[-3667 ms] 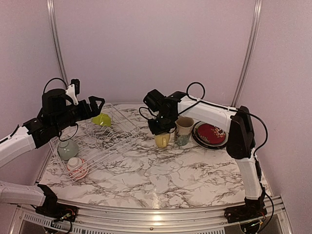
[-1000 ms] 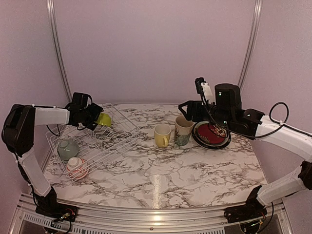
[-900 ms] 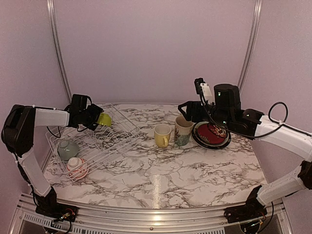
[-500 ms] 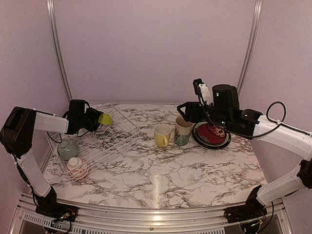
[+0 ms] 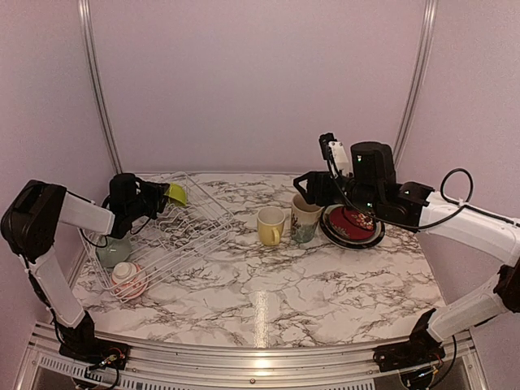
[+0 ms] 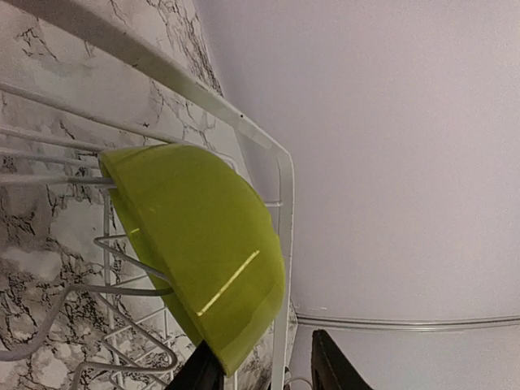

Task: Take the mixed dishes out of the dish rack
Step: Grab the bowl from the dish rack.

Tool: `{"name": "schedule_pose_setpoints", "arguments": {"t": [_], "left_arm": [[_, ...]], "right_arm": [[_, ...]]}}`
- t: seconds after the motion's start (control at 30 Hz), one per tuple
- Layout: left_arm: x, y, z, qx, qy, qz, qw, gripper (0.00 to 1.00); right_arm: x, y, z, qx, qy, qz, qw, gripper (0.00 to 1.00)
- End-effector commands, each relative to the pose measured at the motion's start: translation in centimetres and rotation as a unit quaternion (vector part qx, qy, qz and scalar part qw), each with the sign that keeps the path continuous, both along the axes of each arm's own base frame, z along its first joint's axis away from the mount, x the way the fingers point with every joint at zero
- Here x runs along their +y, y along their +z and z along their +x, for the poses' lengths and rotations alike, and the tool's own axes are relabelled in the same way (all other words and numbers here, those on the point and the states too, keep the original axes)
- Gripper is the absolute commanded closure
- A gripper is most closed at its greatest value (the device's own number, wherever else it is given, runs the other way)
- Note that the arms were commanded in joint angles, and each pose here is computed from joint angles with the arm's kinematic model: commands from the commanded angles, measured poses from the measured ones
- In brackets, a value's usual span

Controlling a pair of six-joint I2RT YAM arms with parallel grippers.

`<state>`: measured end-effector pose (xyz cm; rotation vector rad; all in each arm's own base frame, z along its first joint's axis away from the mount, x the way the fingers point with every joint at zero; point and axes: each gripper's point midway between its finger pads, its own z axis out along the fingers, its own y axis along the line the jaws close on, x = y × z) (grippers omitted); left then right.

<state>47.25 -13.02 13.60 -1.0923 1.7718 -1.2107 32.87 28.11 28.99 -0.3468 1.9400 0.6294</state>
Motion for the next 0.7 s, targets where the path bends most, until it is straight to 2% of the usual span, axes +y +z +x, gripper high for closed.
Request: {"name": "schedule_pose_setpoints", "arguments": {"t": [0.0, 0.27, 0.57, 0.67], "left_arm": [[-0.3, 0.8, 0.5, -0.040, -0.006, -0.030, 0.999, 0.63], [-0.4, 0.2, 1.1, -0.046, -0.004, -0.051, 0.998, 0.71], [-0.2, -0.2, 2.2, -0.051, -0.002, -0.044, 0.998, 0.76], [0.1, 0.0, 3.2, -0.058, -0.001, -0.034, 0.998, 0.82]], "right_arm": [[0.3, 1.3, 0.5, -0.012, 0.003, 0.008, 1.000, 0.36], [0.4, 1.4, 0.6, -0.012, 0.004, 0.006, 1.000, 0.36], [0.6, 0.8, 0.8, -0.007, 0.004, 0.002, 1.000, 0.36], [0.7, 0.3, 1.0, -0.002, 0.004, -0.002, 1.000, 0.36]]}}
